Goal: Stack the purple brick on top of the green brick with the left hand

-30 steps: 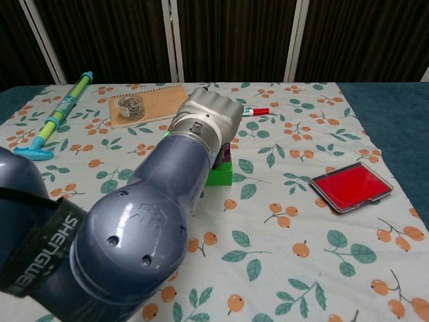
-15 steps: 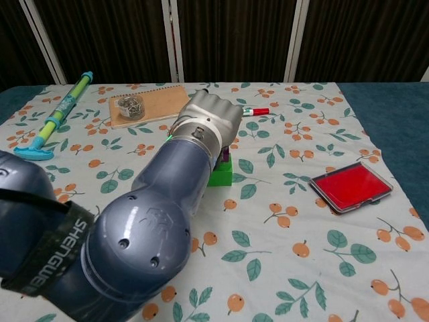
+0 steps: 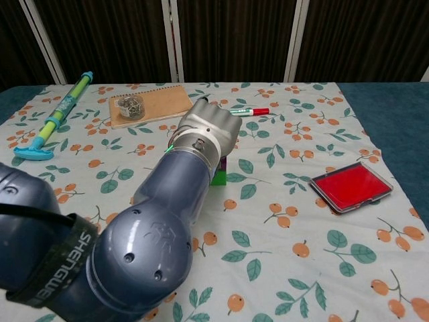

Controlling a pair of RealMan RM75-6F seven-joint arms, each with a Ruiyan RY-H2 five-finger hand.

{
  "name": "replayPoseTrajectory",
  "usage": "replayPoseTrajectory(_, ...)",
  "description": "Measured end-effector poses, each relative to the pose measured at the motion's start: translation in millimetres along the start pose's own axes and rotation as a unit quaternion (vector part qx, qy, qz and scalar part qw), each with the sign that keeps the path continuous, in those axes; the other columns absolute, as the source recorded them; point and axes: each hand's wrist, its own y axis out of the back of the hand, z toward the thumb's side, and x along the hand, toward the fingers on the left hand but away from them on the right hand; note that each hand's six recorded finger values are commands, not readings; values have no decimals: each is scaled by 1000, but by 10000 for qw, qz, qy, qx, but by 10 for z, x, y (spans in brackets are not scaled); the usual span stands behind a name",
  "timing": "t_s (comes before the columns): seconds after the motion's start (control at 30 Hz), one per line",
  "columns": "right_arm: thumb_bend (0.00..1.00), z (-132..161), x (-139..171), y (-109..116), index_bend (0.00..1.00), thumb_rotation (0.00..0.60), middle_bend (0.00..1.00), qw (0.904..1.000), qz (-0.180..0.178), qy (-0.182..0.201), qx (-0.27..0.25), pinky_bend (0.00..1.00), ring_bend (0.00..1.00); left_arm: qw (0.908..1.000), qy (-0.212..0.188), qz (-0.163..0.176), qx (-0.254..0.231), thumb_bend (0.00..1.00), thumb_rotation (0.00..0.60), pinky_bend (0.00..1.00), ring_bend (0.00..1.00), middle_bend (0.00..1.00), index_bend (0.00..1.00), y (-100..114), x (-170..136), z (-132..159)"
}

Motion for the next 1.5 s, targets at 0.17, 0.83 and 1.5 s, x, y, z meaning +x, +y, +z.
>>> replayPoseTrajectory(0.17,249,-9,7,5,65,600,12,10000,-9,-21,-5,0,1,9999,46,-74,86,484,600,18,132,518,535,-102,27,-40)
replayPoseTrajectory(0.83,249,8,-10,-21,65,600,12,10000,38,-11,33,0,1,9988,166,-130,444,485,600,17,131,495,503,-400,60,-213)
replayPoseTrajectory(1.5,250,9,-12,-32,65,600,13,10000,58,7,22,0,1,9978,92,-108,650,484,600,0,0,81,239,-405,51,-192)
